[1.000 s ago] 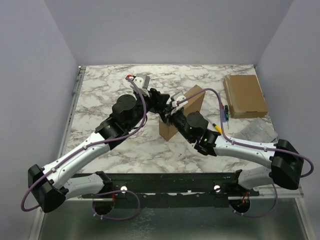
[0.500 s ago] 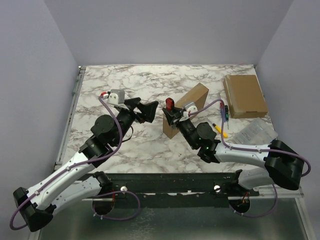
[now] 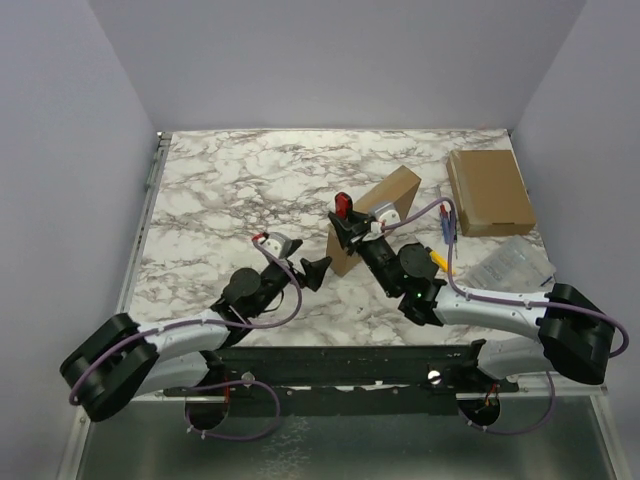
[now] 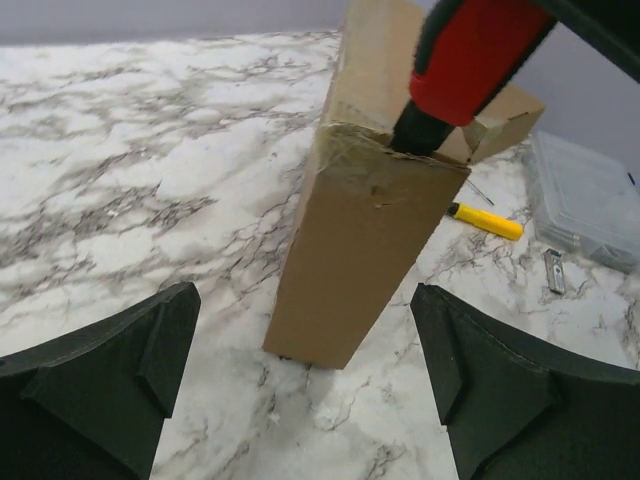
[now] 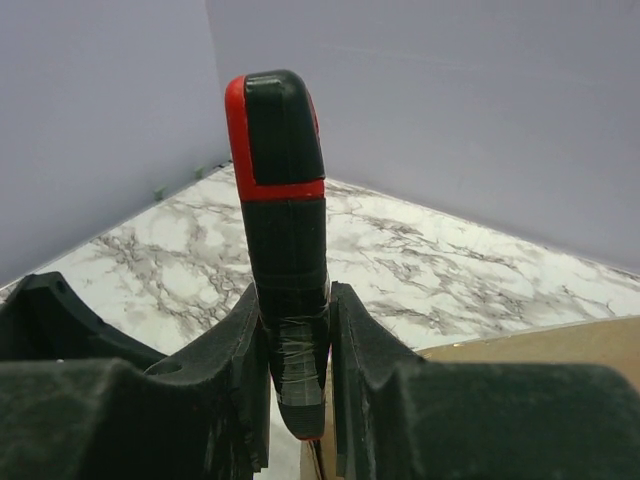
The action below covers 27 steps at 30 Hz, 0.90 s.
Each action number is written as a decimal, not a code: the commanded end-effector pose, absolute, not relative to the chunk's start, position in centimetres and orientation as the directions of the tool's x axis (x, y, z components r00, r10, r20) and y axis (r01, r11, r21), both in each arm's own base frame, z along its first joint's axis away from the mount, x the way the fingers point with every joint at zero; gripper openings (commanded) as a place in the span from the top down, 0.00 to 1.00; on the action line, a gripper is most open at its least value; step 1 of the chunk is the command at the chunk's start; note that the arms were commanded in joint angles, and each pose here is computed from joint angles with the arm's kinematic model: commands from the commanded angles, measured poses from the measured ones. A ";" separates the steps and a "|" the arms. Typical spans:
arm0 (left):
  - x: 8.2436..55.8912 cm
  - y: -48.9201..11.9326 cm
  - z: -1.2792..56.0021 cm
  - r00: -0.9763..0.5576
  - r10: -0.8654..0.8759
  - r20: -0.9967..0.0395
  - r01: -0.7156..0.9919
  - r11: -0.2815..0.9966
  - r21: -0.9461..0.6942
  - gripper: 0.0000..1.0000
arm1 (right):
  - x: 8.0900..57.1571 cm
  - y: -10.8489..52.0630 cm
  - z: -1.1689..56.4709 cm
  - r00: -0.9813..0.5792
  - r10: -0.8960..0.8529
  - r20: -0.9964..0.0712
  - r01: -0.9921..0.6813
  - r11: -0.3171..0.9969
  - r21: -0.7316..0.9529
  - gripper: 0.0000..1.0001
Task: Unpack the express box
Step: Cut the express box at the center of the board.
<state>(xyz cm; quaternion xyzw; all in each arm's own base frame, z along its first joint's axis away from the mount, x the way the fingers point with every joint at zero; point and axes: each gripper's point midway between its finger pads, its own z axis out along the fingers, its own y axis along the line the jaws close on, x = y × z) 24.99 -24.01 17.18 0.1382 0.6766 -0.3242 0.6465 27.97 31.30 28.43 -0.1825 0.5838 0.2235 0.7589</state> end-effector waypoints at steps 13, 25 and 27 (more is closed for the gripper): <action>28.5 -30.4 19.3 0.174 -0.210 -0.962 0.731 0.682 -0.017 0.01 | 27.6 31.9 31.3 0.248 0.169 -0.954 -0.586 0.810 -0.009 0.99; 28.6 -30.8 17.2 0.249 -0.129 -0.960 0.733 0.672 0.100 0.48 | 28.0 31.8 33.8 0.307 0.183 -0.934 -0.563 0.826 -0.023 0.99; 28.1 -31.0 17.1 0.248 -0.136 -0.959 0.752 0.652 0.102 0.51 | 28.3 32.0 34.1 0.325 0.171 -0.930 -0.556 0.830 -0.042 0.99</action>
